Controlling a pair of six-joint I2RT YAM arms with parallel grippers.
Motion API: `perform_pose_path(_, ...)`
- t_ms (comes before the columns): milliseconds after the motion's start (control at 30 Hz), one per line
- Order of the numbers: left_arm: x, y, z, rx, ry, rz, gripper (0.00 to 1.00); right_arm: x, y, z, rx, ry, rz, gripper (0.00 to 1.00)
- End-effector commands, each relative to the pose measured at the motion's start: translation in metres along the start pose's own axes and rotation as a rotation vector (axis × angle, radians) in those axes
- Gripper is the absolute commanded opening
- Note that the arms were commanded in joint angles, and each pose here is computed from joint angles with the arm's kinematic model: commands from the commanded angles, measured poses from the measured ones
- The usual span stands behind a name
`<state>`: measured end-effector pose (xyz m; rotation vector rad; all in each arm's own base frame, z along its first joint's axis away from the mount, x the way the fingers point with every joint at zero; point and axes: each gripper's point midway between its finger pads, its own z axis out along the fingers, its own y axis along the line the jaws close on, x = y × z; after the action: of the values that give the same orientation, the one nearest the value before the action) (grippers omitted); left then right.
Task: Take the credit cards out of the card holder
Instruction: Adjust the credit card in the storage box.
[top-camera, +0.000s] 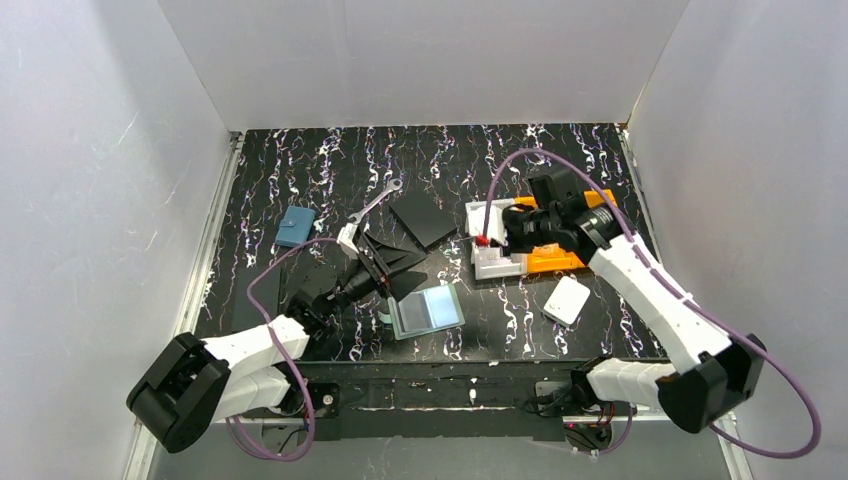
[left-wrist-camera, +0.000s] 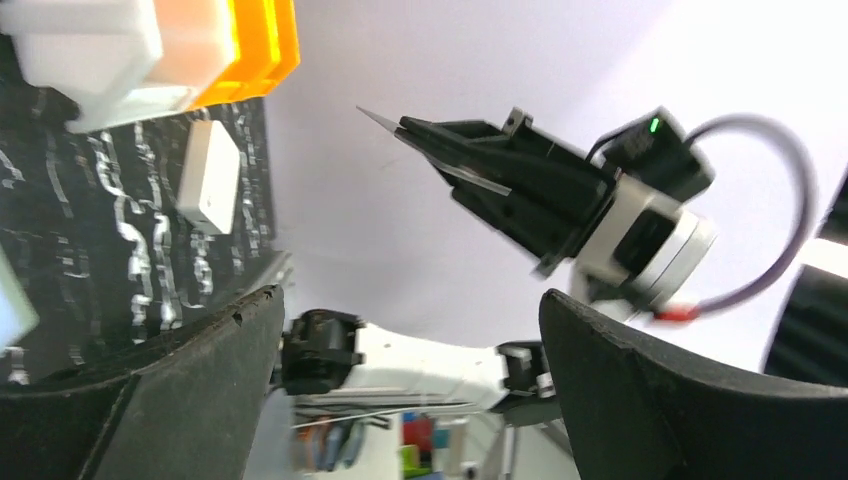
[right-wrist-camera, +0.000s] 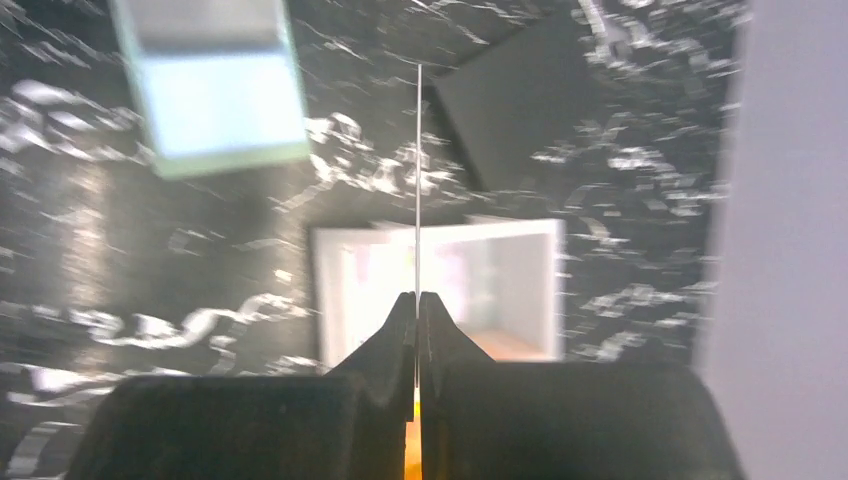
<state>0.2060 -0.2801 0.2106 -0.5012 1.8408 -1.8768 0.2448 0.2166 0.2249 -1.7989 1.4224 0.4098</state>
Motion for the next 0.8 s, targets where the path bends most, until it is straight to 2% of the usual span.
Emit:
perform_pose_path(0, -0.009, -0.040, 0.016, 0.061, -0.030, -0.238, 0.98, -0.007, -0.031, -0.028, 0.212, 0.118, -0.518, 0.01)
perform_pose_path(133, 0.000, -0.038, 0.036, -0.017, -0.033, -0.341, 0.98, -0.040, -0.029, -0.042, 0.417, 0.035, -0.722, 0.01)
perform_pose_path(233, 0.008, -0.035, 0.045, -0.053, -0.019, -0.339, 0.96, -0.047, -0.027, -0.045, 0.510, 0.014, -0.772, 0.01)
perform_pose_path(267, 0.014, -0.032, 0.050, -0.068, -0.006, -0.342, 0.91, -0.053, -0.023, -0.046, 0.561, -0.010, -0.795, 0.01)
perform_pose_path(367, 0.017, -0.029, 0.053, -0.079, 0.004, -0.345, 0.80, -0.059, -0.015, -0.042, 0.571, -0.048, -0.834, 0.01)
perform_pose_path(500, 0.019, -0.034, 0.058, -0.074, 0.026, -0.344, 0.75, -0.066, -0.004, -0.034, 0.572, -0.069, -0.884, 0.01)
perform_pose_path(700, 0.021, -0.041, 0.056, -0.057, 0.040, -0.329, 0.49, -0.073, 0.002, -0.023, 0.583, -0.065, -0.911, 0.01)
perform_pose_path(767, 0.021, -0.040, 0.054, -0.055, 0.036, -0.331, 0.44, -0.073, 0.005, -0.018, 0.573, -0.061, -0.918, 0.01)
